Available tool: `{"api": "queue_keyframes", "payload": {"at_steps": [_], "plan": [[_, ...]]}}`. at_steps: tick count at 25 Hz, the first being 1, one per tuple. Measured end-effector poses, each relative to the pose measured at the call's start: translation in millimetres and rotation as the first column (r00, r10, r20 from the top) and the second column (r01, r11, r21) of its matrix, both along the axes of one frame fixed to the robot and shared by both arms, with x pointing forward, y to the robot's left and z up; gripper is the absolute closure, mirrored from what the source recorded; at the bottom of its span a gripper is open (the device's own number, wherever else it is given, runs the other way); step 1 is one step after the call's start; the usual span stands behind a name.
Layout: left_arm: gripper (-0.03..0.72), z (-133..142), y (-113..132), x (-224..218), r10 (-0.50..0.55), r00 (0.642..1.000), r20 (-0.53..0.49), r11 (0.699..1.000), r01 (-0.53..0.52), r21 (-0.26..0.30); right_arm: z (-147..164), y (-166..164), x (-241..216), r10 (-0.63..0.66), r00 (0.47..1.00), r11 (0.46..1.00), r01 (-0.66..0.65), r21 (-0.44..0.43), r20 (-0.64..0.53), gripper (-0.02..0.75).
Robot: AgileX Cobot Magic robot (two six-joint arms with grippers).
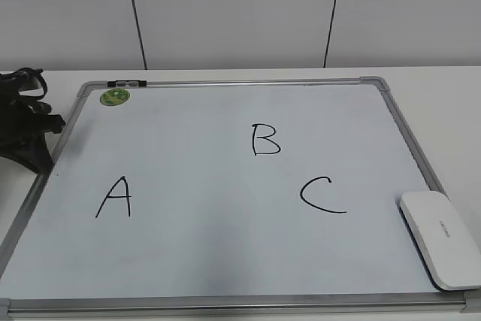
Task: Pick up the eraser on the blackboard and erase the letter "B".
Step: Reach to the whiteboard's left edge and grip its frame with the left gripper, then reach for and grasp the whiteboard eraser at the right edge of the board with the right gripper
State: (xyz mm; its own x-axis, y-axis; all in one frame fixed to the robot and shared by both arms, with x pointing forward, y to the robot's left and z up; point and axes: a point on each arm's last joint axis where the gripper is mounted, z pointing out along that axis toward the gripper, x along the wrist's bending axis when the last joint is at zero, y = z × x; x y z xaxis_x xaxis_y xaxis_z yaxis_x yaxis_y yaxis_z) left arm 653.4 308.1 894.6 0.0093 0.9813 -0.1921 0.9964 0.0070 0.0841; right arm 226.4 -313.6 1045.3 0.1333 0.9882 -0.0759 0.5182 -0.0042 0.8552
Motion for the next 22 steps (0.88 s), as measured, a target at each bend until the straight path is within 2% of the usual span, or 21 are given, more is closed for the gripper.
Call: {"api": "queue_keyframes", "payload": {"at_steps": [3, 6, 9, 12, 14, 17, 22], "plan": [[0.663, 0.1, 0.0, 0.1, 0.003, 1.000, -0.002, 1.000, -0.003, 0.000, 5.1, -0.7, -2.0, -0.004, 1.000, 1.000, 0.005, -0.007, 0.020, 0.148], [0.663, 0.3, 0.0, 0.3, 0.003, 1.000, -0.001, 1.000, -0.003, 0.000, 29.2, -0.2, -2.7, 0.007, 0.995, 1.000, -0.006, -0.015, 0.102, 0.148], [0.663, 0.3, 0.0, 0.3, 0.005, 1.000, -0.001, 1.000, -0.005, -0.001, 55.4, 1.7, 11.0, 0.031, 0.985, 0.999, -0.027, -0.021, 0.171, 0.148], [0.663, 0.3, 0.0, 0.1, 0.005, 1.000, -0.003, 1.000, -0.005, -0.001, 64.3, 3.8, 28.5, 0.048, 0.981, 0.999, -0.047, -0.012, 0.186, 0.148], [0.663, 0.3, 0.0, 0.1, 0.005, 1.000, -0.003, 1.000, -0.005, -0.001, 64.2, 5.4, 41.9, 0.065, 0.988, 0.998, -0.064, -0.011, 0.141, 0.148], [0.663, 0.3, 0.0, 0.1, 0.005, 1.000, -0.003, 1.000, -0.005, -0.001, 58.2, 11.0, 67.1, 0.145, 0.989, 0.989, -0.145, -0.023, 0.001, 0.148], [0.663, 0.6, -0.1, 0.5, 0.005, 1.000, -0.001, 1.000, -0.005, -0.001, 37.8, 19.3, 115.1, 0.220, 0.943, 0.976, -0.210, 0.067, -0.250, 0.148]]}}
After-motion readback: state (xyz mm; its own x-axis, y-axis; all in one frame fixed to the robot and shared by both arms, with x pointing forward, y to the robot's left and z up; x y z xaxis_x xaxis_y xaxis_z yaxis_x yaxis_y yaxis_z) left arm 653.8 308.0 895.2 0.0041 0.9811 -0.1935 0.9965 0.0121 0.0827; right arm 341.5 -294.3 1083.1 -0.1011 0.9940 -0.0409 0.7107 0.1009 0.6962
